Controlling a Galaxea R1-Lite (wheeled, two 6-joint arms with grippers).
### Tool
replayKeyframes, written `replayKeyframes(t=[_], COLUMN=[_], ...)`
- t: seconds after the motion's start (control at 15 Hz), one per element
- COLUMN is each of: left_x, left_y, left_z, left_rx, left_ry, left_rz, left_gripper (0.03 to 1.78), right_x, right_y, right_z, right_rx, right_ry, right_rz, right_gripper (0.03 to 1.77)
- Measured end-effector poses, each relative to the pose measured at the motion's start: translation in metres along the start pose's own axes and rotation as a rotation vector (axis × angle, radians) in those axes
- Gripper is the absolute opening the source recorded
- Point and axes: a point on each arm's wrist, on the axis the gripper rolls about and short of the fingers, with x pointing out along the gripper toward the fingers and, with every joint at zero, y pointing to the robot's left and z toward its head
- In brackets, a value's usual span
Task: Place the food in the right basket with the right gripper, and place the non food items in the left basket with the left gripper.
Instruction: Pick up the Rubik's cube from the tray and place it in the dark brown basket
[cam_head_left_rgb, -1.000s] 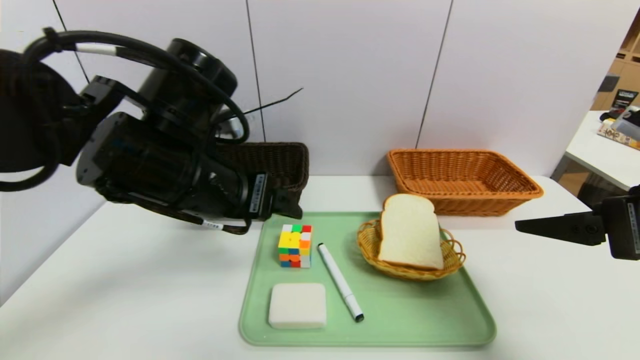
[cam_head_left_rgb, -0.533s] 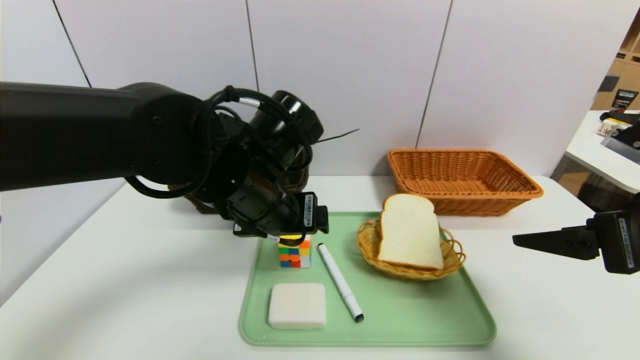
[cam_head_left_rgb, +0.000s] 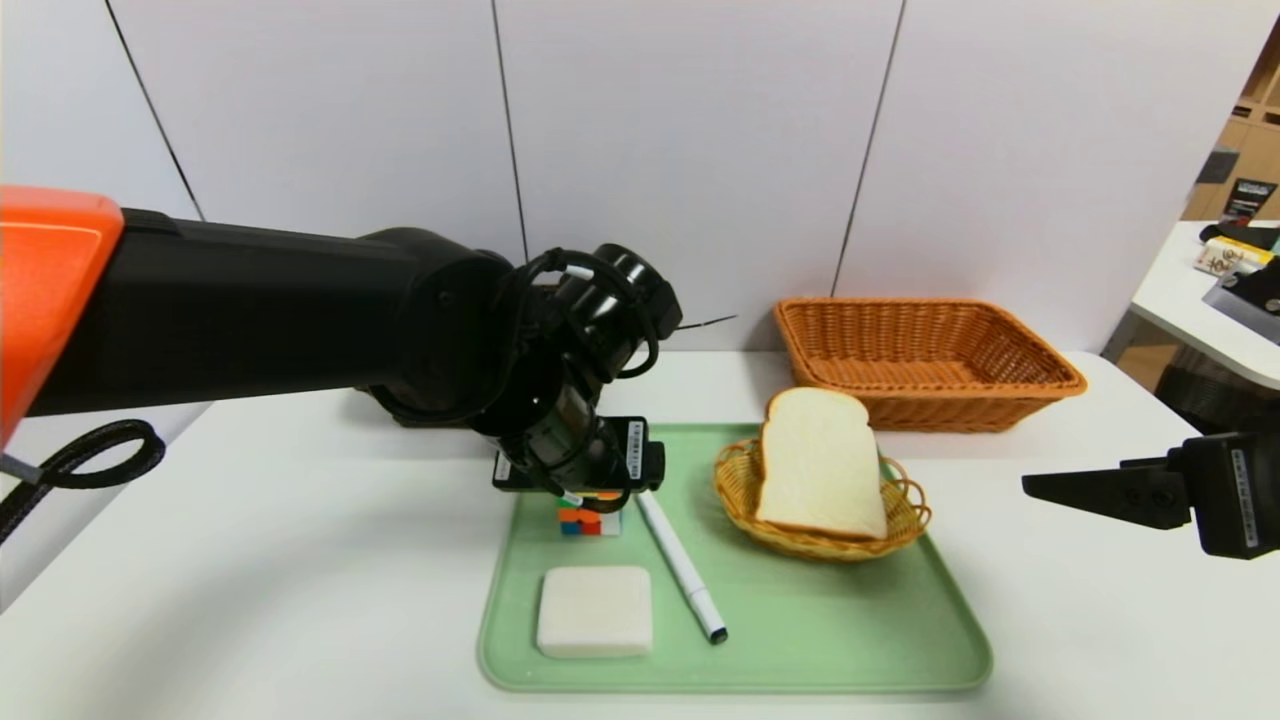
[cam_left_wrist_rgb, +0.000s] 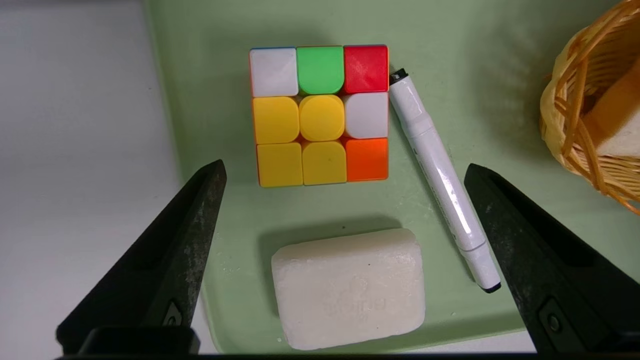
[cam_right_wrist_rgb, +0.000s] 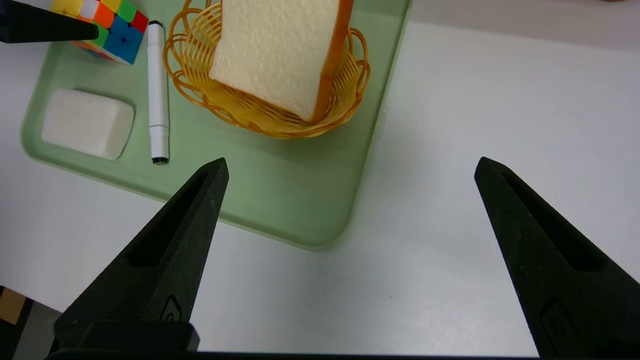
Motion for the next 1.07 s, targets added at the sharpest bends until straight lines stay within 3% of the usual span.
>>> replayKeyframes(t=[1.07], left_x=[0.039], left_y=[0.0], left_z=[0.002], left_rx=[-0.006], left_ry=[0.046], left_rz=[0.056], left_gripper=[1.69], right_x=[-0.01], right_y=[-0.003], right_z=[-0.015], right_rx=[0.014], right_ry=[-0.006], right_rz=[-0.02], right_gripper=[1.7])
